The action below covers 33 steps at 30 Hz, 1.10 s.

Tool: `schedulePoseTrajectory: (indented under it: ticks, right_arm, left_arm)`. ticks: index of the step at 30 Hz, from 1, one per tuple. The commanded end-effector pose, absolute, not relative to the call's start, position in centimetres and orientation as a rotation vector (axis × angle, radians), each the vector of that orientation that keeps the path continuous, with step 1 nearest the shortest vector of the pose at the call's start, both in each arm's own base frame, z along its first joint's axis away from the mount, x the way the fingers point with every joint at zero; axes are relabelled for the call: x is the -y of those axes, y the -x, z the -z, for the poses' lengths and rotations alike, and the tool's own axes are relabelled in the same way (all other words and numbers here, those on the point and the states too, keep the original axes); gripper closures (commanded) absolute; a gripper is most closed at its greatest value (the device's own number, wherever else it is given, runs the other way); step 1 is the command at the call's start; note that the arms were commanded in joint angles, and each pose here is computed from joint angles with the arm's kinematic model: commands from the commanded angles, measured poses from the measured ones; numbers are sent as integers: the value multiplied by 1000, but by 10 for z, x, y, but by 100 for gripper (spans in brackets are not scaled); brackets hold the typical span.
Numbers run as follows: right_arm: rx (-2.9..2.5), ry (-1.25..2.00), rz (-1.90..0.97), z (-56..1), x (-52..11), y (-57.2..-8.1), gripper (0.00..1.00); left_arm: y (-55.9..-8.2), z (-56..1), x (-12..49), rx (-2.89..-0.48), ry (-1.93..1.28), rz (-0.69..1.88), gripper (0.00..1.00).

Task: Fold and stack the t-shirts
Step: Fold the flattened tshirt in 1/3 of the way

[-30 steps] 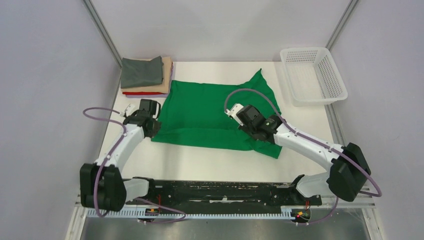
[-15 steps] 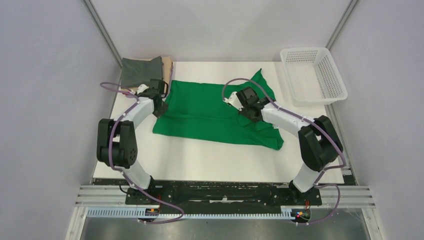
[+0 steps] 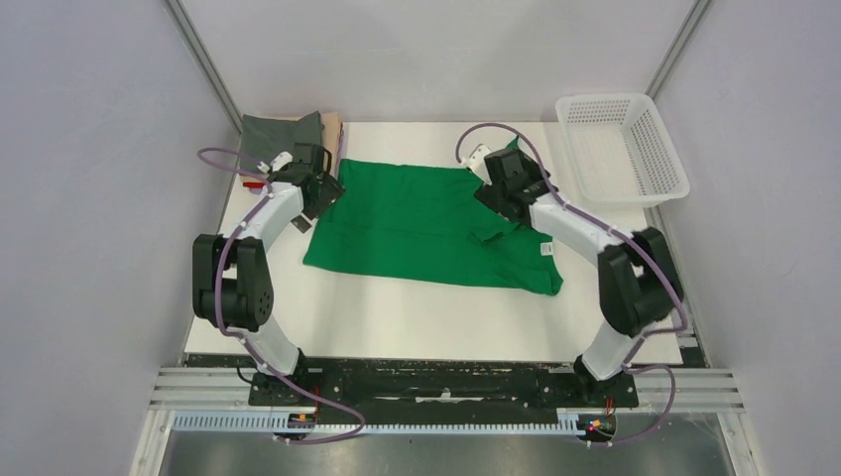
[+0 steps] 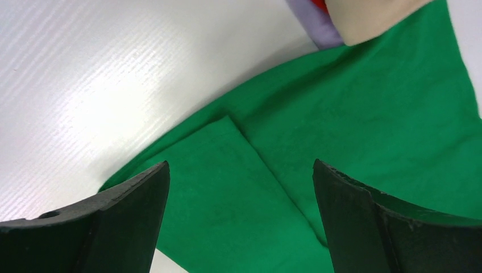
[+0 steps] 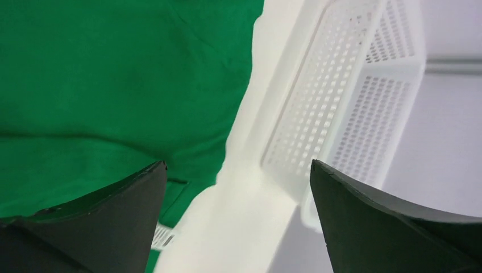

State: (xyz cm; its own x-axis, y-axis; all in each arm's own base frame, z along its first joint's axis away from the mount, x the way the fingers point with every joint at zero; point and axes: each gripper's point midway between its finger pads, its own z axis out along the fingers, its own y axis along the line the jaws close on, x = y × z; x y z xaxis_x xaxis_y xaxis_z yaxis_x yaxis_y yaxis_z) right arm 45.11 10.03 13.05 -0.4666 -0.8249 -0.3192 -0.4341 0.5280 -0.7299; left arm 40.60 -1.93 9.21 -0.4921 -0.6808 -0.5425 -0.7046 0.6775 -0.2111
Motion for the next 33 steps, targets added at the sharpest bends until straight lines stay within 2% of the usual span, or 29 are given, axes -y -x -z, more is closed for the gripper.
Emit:
schedulePoseTrajectory:
  ticks: [1, 7, 14, 20, 25, 30, 33]
  right_arm:
    - [-2095, 661, 384, -159, -120, -414, 2]
    - [-2249, 541, -196, -106, -167, -339, 2]
    - [-2231, 517, -380, -77, -189, -330, 2]
    - [-2163, 517, -337, -71, -201, -376, 2]
    - [-2138, 478, -480, -72, -224, -419, 2]
    - [-2020, 419, -451, -105, -226, -476, 2]
    - [-1979, 414, -393, -128, -216, -488, 2]
  left_arm:
    - [-411, -108, 55, -2344, 931, 152, 0]
    - [-393, -84, 82, -2429, 822, 222, 0]
    - [-364, -69, 88, -2462, 723, 258, 0]
    - [-362, -66, 83, -2452, 725, 227, 0]
    - [-372, -76, 72, -2391, 772, 156, 0]
    - [-384, -83, 75, -2378, 763, 168, 0]
    - [-390, -87, 78, -2376, 745, 188, 0]
